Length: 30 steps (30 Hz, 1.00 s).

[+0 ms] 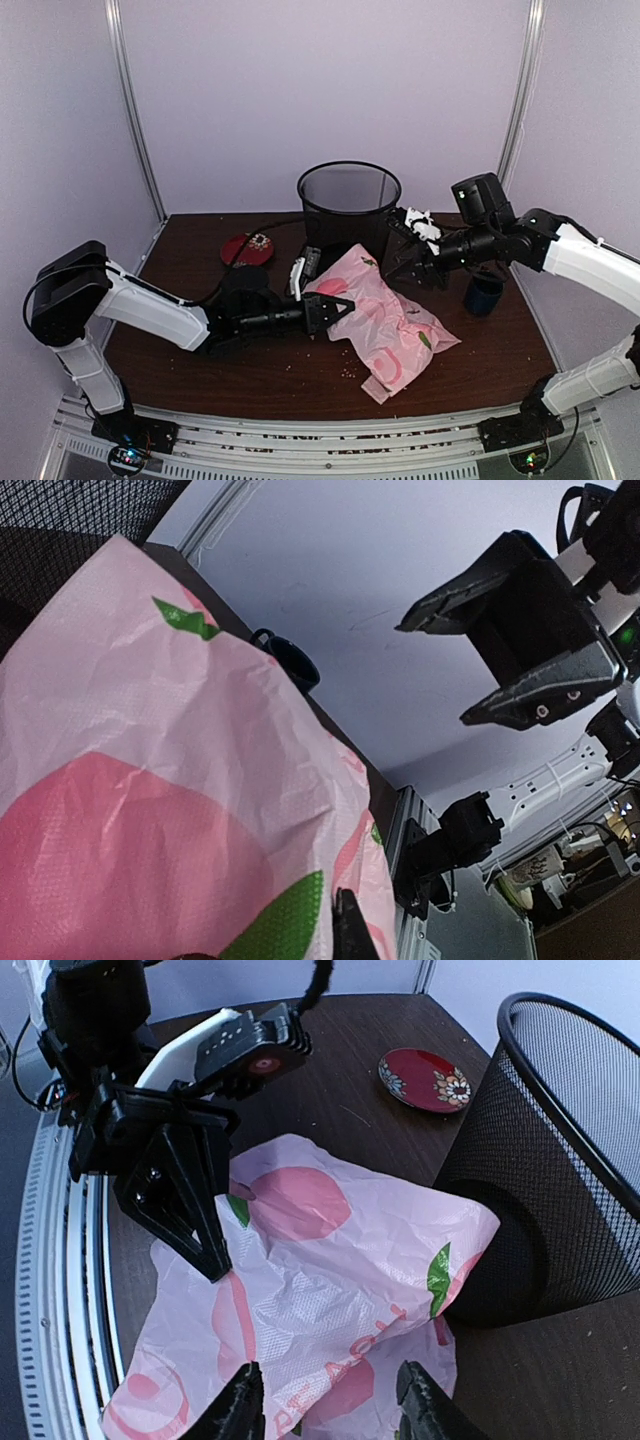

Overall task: Put the trash bags into the trash bin
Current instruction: Pass from the right arm to the left

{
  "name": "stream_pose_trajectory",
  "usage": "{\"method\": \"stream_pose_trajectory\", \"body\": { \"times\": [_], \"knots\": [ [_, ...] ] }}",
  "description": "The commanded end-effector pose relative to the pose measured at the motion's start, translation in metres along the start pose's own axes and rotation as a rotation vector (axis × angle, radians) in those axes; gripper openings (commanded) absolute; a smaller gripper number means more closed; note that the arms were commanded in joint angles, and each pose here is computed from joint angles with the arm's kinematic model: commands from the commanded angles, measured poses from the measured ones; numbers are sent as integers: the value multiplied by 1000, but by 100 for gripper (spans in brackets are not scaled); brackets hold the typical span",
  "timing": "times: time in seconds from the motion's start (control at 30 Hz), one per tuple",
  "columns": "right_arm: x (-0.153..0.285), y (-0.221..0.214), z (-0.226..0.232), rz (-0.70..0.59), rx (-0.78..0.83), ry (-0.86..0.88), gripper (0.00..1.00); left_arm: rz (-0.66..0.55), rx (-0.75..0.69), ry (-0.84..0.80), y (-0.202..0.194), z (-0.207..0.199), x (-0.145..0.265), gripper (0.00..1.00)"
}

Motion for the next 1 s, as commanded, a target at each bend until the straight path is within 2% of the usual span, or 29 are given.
{"method": "stream_pose_trajectory", "body": {
  "times": [0.0,0.1,0.23,0.53,0.6,0.7,0.83,0.9,0.93,0.97],
  "knots": [
    [-17,-22,18,171,139,-53,45,-36,-61,-23,13,-9,7,0],
    [-26,-18,29,166,194,-56,47,-40,-65,-18,15,-10,8,0],
    [-37,-17,29,164,199,-59,56,-36,-85,-79,18,-16,7,0],
    [-62,-24,24,136,164,-89,54,-30,-107,-196,19,-27,8,0],
    [-63,-22,27,125,159,-58,49,-25,-105,-192,17,-27,9,0],
    [-62,-18,31,100,149,-6,27,-28,-107,-187,17,-27,9,0],
    [-60,-15,36,89,141,52,3,-28,-113,-178,19,-26,8,0],
    [-57,-14,36,91,131,75,0,-12,-134,-168,20,-27,7,0],
    [-54,-14,36,93,119,99,0,1,-149,-158,20,-27,7,11],
    [-51,-14,35,92,102,126,0,14,-171,-145,20,-27,10,27]
  ]
}}
Point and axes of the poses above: each gripper's point midway between its finger pads, its own x axis back along the fingers, its own z axis along the line the jaws close on, y = z × x, the point moved 9 cm from there along x, back along the fingers, and after that the axes turned 14 degrees about -x, right-handed, at the moved point
